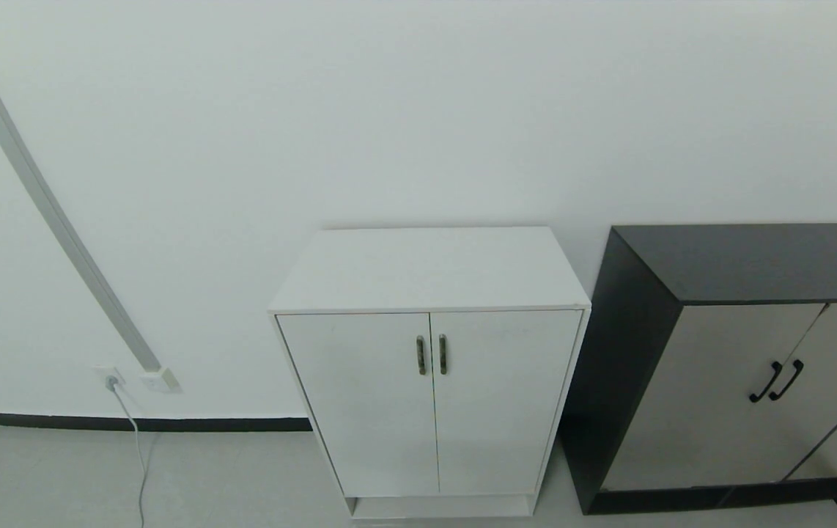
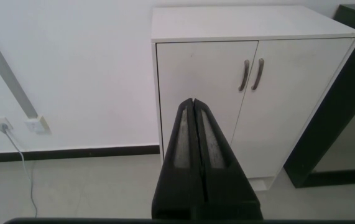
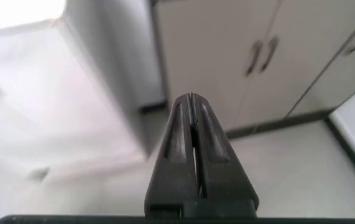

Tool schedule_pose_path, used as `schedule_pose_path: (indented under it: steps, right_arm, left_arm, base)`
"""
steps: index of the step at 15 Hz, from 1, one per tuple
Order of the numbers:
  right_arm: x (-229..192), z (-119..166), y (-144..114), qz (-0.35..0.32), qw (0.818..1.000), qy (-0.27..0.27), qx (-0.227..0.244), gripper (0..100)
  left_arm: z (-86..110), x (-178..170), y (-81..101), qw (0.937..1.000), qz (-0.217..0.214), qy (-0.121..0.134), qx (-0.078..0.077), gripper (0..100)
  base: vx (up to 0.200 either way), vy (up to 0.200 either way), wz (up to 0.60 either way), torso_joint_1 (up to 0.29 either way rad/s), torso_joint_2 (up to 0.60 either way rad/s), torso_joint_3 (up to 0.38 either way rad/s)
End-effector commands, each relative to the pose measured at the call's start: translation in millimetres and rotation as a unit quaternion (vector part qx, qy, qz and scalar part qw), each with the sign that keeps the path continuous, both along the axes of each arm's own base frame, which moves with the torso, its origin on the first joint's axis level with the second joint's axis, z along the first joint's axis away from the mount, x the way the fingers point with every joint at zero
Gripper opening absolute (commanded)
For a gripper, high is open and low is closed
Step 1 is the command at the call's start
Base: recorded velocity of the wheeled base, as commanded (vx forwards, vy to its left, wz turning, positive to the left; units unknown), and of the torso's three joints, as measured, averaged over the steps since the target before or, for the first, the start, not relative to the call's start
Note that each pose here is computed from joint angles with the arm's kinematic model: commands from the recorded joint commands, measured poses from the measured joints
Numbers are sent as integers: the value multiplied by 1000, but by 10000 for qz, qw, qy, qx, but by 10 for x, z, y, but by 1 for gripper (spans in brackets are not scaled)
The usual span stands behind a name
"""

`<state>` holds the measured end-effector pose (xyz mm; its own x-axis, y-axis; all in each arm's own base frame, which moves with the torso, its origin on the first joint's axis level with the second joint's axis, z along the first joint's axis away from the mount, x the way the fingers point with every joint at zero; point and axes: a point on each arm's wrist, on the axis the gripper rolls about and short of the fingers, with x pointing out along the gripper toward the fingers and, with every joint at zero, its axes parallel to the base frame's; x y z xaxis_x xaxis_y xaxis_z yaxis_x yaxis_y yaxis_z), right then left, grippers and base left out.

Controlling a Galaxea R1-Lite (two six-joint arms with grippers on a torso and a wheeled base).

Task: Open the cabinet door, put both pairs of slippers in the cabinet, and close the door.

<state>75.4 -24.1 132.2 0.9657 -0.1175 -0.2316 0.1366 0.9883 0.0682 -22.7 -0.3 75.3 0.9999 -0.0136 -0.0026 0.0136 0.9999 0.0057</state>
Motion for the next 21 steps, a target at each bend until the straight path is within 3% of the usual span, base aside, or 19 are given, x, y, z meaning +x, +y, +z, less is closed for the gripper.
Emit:
schedule_pose_path:
  steps: [1, 6, 9, 14, 17, 21]
  right_arm:
    - [-379, 174, 170, 383, 9975, -568, -160, 0]
    - [-547, 136, 266, 1092, 9909, -763, -171, 0]
    - [-815, -47, 328, 1766, 9817, -703, -149, 0]
    - [-988, -303, 348, 1741, 9809, -846, -185, 0]
    - [-986, -307, 348, 1783, 9801, -854, -166, 0]
    - [-1036, -336, 308, 2505, 9628, -1005, -136, 0]
  left_arm:
    - [0, 1, 0, 10000, -1, 3, 2, 0]
    - [0, 1, 0, 10000, -1, 3, 2, 0]
    - [0, 1, 0, 10000, -1, 3, -6, 0]
    - [0, 1, 0, 10000, -1, 3, -6, 0]
    - [0, 1, 0, 10000, -1, 3, -6, 0]
    - [0, 1, 0, 10000, -1, 3, -6, 0]
  base:
    - [0, 0, 0, 0, 0, 0]
    - [0, 0, 0, 0, 0, 0]
    - [0, 0, 0, 0, 0, 0]
    - [0, 0, 0, 0, 0, 0]
    - [0, 0, 0, 0, 0, 0]
    - [0, 0, 0, 0, 0, 0]
